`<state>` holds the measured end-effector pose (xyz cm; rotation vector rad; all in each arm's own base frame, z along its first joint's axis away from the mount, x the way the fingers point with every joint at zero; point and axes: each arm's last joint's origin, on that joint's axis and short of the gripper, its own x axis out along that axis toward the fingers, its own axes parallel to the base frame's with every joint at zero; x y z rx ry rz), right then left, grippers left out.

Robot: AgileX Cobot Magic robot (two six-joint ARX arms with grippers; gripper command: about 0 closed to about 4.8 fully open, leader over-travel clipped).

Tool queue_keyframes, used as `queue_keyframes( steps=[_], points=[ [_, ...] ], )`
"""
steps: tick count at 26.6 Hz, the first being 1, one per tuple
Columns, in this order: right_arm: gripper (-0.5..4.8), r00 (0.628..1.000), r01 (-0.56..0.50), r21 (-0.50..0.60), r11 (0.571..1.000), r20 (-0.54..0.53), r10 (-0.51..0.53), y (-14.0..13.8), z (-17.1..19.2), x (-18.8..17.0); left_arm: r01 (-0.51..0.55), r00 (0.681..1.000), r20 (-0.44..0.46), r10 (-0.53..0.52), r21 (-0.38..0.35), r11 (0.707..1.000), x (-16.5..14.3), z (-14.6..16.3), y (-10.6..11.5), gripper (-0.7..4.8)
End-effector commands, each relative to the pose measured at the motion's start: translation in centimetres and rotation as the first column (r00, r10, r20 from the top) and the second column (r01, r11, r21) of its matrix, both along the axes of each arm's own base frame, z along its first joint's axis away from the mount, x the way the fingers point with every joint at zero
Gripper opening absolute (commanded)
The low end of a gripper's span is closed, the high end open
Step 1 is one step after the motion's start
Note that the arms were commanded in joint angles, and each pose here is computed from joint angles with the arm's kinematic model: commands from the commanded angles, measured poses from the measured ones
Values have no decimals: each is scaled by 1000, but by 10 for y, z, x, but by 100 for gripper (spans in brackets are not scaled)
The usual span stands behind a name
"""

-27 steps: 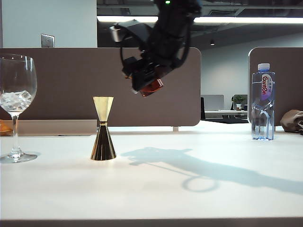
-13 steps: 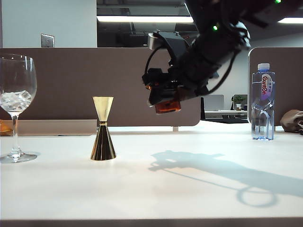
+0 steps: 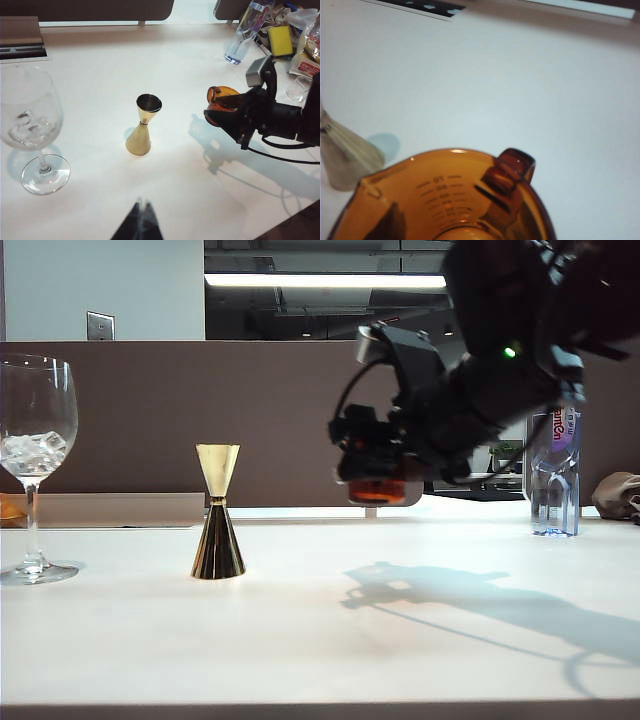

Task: Pick up the small amber measuring cup and pour the water in it into the jigger, then pick up the jigger and pour the water in it into the wine glass.

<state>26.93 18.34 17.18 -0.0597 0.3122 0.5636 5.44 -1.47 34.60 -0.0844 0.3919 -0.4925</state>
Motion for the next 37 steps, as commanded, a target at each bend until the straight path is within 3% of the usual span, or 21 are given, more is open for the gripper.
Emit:
queue_keyframes(
  steps=[1,11,28,34,36,37],
  points=[
    [0,999,17,48,999,38,-19,-7,1,-1,3,1000,15,-3,-1,1000,0,2,0,-2],
    [0,1000,18,102,995,4,-18,-14,-17,5,3,1000,15,-3,-1,1000,0,2,0,-2],
    [2,996,12,59,998,-94,-6,-17,-58,14,3,1000,15,-3,-1,1000,0,2,0,-2],
    [63,996,8,64,998,-94,-2,-19,-61,15,3,1000,15,-3,-1,1000,0,2,0,-2],
    [173,995,8,63,998,-95,-2,-19,-61,15,3,1000,15,-3,-1,1000,0,2,0,-2],
    [196,995,8,64,998,-95,-2,-19,-61,15,3,1000,15,-3,-1,1000,0,2,0,-2]
  ],
)
